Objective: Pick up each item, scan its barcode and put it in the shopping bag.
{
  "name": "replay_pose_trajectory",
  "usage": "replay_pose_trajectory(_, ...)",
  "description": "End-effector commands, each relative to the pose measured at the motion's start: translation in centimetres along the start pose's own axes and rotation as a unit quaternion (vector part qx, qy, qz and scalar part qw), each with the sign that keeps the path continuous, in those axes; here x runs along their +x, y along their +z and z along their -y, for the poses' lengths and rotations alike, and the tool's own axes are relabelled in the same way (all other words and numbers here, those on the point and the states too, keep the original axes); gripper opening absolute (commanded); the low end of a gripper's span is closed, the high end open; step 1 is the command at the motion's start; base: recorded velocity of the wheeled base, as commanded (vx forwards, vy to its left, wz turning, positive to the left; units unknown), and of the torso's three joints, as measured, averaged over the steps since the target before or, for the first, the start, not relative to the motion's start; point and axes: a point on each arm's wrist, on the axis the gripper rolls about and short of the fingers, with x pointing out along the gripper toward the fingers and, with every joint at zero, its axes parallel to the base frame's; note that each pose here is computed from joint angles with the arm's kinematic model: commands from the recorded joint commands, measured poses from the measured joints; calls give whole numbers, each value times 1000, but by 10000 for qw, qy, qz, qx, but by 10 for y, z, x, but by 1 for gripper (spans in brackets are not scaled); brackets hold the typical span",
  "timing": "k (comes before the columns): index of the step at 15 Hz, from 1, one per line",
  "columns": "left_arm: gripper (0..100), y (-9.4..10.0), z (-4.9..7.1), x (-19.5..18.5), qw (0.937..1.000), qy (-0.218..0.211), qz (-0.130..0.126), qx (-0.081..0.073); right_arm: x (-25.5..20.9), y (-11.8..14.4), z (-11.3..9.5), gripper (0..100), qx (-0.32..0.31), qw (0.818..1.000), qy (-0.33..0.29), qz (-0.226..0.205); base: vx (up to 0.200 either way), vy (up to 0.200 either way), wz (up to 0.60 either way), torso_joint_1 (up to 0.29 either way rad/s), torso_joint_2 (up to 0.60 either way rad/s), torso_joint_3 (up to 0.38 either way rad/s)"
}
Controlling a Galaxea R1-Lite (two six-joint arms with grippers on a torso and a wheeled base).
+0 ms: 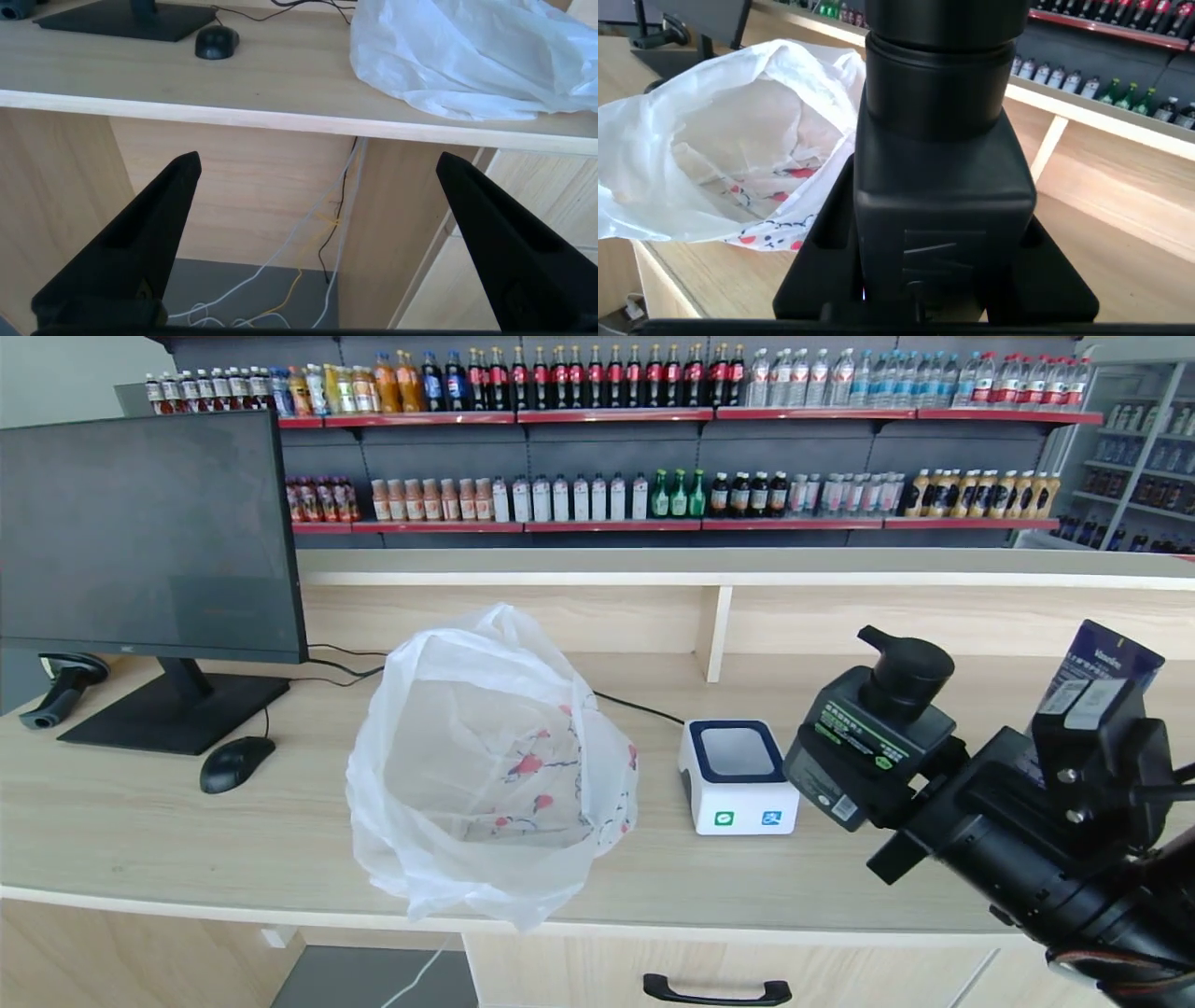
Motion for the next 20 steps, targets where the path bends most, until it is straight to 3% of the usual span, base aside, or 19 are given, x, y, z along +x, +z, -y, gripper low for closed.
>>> replay_pose_trajectory(1,100,0,0,0,10000,4,3,-5,2,-1,0,0,-91,9999,141,19,0,0,0,0,0,0)
replay_pose_trajectory(3,100,0,0,0,10000,4,-5,-5,15,1,1,0,-506,9932,964,403,0,0,0,0,0,0)
replay_pose_trajectory(7,100,0,0,0,10000,4,3,-5,44,8,12,0,-1655,9774,941,917,0,0,0,0,0,0)
replay_pose_trajectory(10,100,0,0,0,10000,12,3,-51,48,1,10,0,-2304,9640,973,902,0,0,0,0,0,0)
replay_pose_trajectory(15,100,0,0,0,9999,20,3,-112,59,-17,5,0,-3317,9267,1423,1050,0,0,0,0,0,0)
replay_pose_trajectory(20,100,0,0,0,9999,20,3,-127,74,-39,21,0,-3951,8911,1825,1286,0,0,0,0,0,0)
